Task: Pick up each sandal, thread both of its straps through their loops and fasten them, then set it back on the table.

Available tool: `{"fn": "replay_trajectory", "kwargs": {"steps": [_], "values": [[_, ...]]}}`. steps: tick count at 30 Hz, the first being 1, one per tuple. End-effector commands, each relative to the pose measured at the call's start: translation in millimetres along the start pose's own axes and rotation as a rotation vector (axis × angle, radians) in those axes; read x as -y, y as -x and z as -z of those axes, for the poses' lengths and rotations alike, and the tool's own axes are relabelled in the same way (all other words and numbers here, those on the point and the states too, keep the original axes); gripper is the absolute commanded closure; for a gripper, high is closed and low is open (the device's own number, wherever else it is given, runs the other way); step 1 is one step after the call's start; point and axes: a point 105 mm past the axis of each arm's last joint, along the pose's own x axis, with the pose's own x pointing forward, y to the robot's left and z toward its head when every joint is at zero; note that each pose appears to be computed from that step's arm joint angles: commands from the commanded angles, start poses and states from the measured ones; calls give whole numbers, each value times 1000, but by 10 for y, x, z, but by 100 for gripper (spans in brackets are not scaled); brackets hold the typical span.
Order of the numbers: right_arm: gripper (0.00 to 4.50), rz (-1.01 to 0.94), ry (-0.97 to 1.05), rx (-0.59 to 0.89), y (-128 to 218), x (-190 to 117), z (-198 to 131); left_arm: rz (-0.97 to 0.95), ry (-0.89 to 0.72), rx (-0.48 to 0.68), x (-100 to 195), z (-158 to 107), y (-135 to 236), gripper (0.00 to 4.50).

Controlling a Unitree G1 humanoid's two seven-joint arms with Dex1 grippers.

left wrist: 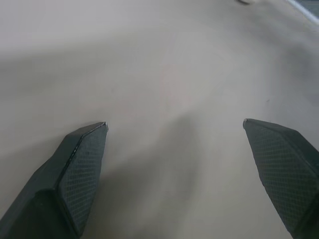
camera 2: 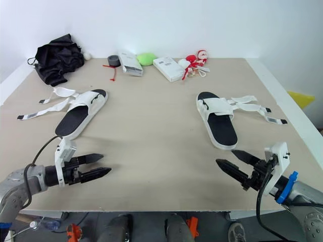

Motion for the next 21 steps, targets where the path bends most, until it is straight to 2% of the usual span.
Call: {"fn": "replay_trajectory", "kwargs": {"steps": [1, 3, 5, 10, 14, 21], "values": [[2, 4, 69, 90, -226, -111, -291, 102, -39, 121, 116, -368, -192, 0], [2, 90, 89, 85, -451, 14, -329, 173, -34, 198, 148, -571, -306, 0], [2, 142, 116, 52, -650, 108, -312, 194, -96, 237, 162, -676, -413, 0], [2, 231, 107, -6, -1036, 385, -246, 199, -259, 236, 171, -674, -598, 0], [2, 265, 110, -46, -1196, 500, -170, 183, -308, 242, 127, -657, -622, 0], [2, 267, 142, -14, -1632, 623, -297, 97, -357, 293, -29, -756, -527, 0]]}}
